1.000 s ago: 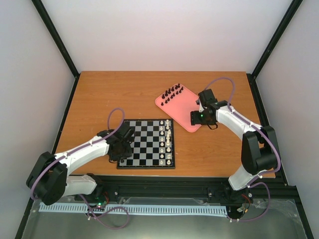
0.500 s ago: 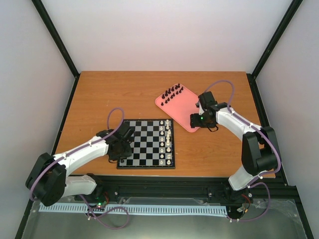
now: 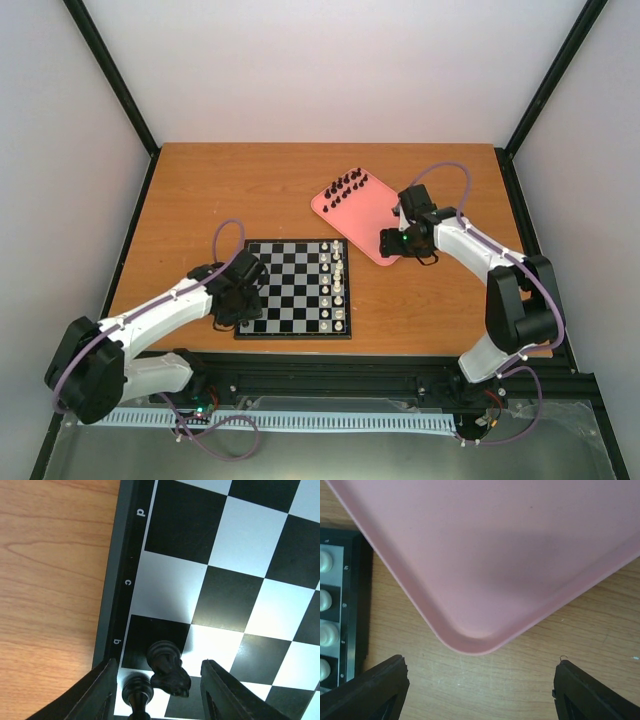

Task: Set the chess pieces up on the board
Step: Place the chess piece on the chessboard, then adjust the chess piece on the chessboard.

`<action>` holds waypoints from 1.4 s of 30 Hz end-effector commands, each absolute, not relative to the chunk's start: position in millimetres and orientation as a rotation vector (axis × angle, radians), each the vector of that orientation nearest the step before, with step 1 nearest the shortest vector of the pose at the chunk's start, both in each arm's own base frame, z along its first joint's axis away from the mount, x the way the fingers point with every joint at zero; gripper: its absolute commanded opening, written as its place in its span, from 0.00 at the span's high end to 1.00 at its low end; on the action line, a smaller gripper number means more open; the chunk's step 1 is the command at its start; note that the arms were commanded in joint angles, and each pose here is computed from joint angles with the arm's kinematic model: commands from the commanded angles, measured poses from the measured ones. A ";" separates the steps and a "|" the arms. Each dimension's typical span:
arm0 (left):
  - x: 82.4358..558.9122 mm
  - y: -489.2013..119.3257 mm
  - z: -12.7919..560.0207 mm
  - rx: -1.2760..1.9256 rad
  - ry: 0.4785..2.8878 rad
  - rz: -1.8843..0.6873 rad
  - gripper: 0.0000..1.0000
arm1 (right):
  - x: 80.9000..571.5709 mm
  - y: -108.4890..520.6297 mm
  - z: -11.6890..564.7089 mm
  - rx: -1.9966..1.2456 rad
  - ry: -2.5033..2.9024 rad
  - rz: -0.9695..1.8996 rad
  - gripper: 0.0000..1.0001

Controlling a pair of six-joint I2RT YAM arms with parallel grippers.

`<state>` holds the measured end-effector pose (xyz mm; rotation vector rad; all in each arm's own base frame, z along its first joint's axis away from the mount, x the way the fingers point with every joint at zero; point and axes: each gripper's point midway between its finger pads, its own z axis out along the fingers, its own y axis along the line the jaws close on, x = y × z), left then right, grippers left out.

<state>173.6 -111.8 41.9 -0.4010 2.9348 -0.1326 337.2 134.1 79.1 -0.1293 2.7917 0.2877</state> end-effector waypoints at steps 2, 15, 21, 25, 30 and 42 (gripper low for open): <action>181.7 -111.2 62.1 -0.383 2.890 -0.127 0.50 | 333.7 142.1 94.6 -0.137 2.728 0.358 0.00; 204.6 -115.6 109.4 -0.328 2.796 -0.135 0.16 | 313.4 157.7 118.2 -0.177 2.705 0.443 0.00; 227.3 -111.0 152.5 -0.363 2.705 -0.154 0.00 | 298.9 186.0 170.3 -0.280 2.609 0.599 0.00; 248.2 -103.9 193.0 -0.417 2.629 -0.186 0.00 | 292.2 203.0 195.0 -0.377 2.563 0.614 0.00; 272.2 -82.3 244.7 -0.483 2.514 -0.172 0.00 | 275.8 241.8 226.0 -0.454 2.456 0.962 0.00; 327.6 -23.1 273.4 -0.691 2.380 -0.226 0.00 | 214.0 345.0 232.2 -0.952 2.355 1.242 0.00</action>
